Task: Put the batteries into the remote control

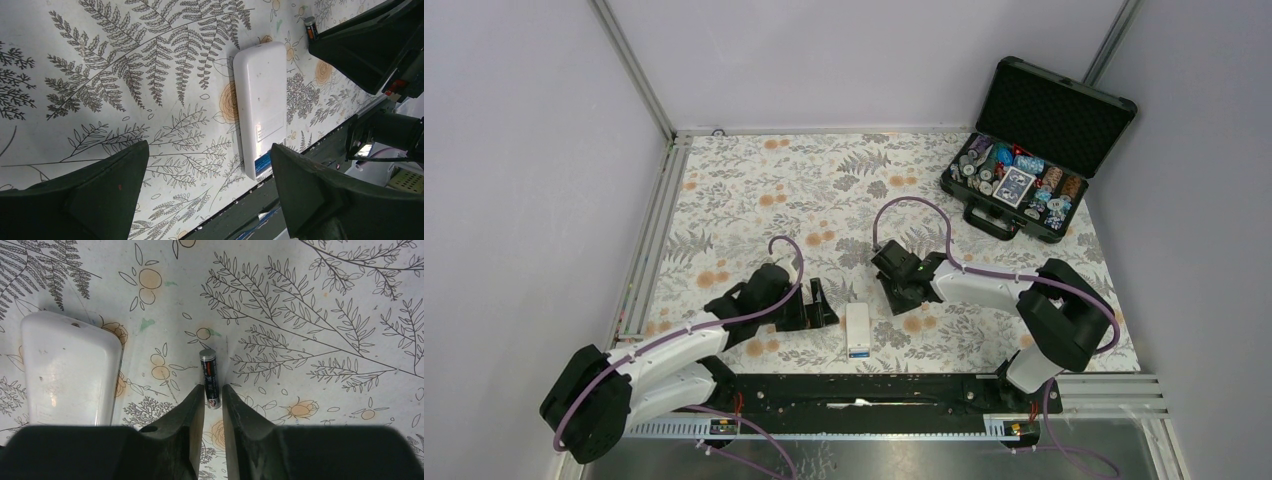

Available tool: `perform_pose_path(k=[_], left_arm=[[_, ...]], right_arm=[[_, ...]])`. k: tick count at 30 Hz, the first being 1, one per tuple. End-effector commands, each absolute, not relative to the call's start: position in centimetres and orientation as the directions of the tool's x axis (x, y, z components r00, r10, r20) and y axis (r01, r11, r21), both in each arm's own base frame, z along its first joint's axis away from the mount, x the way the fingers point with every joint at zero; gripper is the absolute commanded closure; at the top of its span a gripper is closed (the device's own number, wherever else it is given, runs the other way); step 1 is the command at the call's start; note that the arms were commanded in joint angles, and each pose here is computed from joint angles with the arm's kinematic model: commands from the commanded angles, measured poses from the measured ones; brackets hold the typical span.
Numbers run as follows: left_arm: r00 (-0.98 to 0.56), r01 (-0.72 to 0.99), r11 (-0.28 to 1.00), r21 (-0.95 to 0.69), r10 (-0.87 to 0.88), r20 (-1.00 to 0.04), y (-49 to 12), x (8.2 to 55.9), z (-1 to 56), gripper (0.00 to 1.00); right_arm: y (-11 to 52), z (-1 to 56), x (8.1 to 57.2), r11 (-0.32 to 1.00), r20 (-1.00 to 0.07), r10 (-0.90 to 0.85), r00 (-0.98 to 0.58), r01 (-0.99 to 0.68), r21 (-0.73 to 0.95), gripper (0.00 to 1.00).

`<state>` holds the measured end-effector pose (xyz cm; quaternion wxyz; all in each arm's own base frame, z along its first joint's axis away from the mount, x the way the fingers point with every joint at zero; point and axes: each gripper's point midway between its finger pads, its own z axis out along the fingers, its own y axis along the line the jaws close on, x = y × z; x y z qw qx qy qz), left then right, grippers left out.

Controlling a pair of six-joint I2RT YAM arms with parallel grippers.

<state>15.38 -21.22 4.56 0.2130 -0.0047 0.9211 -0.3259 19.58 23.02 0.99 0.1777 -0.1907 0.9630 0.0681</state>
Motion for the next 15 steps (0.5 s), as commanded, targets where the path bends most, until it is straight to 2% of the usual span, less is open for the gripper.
perform_pose_path(k=[1,5,8,15], left_arm=[[-0.904,0.145,0.762,-0.631,-0.158,-0.398,-21.9,15.8,5.1,0.01],[-0.905,0.141,0.758,-0.637,-0.163,-0.394,-21.9,15.6,5.0,0.01],[-0.908,0.137,0.750,-0.647,-0.166,-0.384,-22.0,15.4,5.0,0.01],[-0.923,0.137,0.737,-0.661,-0.148,-0.356,-22.6,14.6,4.5,0.01]], right_arm=[[22.8,0.3,19.0,0.915,-0.341,-0.360,-0.868,-0.400,0.054,0.76],[22.8,0.1,18.3,0.915,-0.332,-0.358,-0.873,-0.399,0.062,0.87],[22.9,0.5,18.0,0.915,-0.343,-0.349,-0.872,-0.396,0.073,1.00],[24.2,4.0,17.8,0.884,-0.429,-0.343,-0.836,-0.442,0.153,1.00]])
